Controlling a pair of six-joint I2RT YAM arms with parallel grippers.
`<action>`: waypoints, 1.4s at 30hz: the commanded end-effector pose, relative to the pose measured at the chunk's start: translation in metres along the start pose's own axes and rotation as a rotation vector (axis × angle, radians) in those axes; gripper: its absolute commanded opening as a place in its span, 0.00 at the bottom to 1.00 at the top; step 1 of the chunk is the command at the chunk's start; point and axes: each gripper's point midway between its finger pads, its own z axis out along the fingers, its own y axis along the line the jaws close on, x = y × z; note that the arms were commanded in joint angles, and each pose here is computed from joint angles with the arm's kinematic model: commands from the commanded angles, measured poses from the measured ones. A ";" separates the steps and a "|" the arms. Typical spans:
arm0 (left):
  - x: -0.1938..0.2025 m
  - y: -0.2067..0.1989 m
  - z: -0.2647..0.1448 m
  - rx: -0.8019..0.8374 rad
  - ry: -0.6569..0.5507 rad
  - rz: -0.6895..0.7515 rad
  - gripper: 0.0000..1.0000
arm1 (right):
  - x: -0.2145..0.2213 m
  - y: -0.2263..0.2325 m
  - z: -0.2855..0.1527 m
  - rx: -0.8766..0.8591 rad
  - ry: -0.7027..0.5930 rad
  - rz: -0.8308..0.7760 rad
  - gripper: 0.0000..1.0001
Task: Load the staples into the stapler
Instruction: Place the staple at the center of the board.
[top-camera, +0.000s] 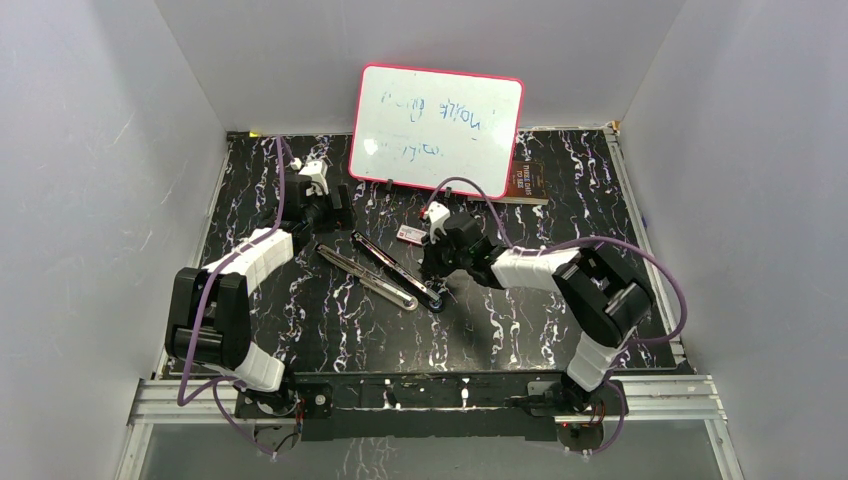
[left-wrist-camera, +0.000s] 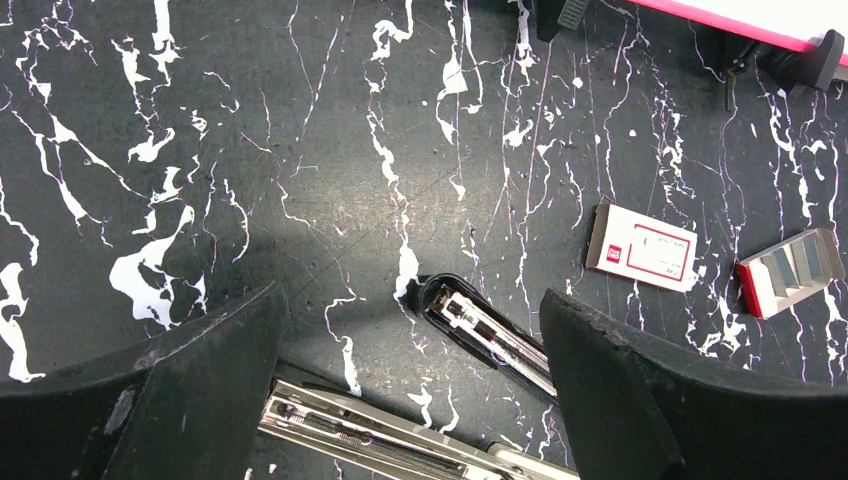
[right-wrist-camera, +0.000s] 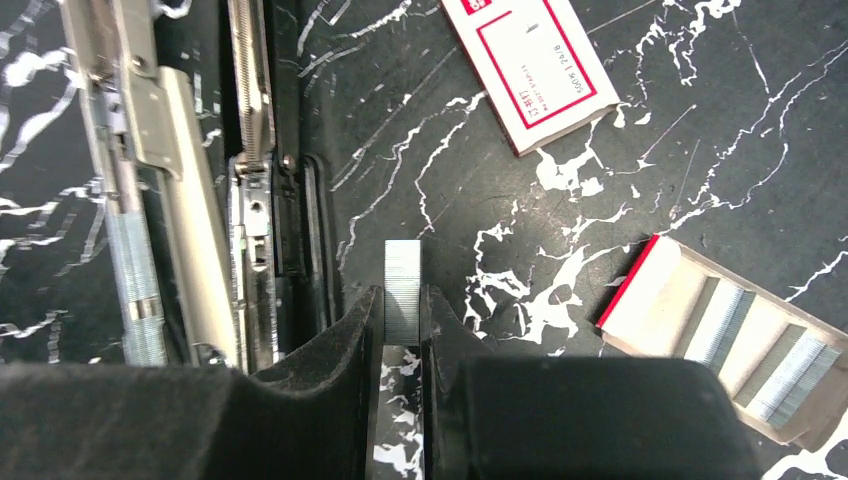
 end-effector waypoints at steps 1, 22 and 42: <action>-0.007 -0.003 -0.005 0.016 -0.026 -0.001 0.97 | -0.017 -0.021 0.013 0.125 -0.044 -0.149 0.23; -0.006 -0.003 -0.004 0.018 -0.024 0.000 0.97 | 0.028 -0.024 0.029 0.063 -0.042 -0.155 0.47; -0.004 -0.003 -0.003 0.018 -0.019 -0.002 0.97 | 0.084 -0.043 0.020 0.100 -0.136 -0.063 0.42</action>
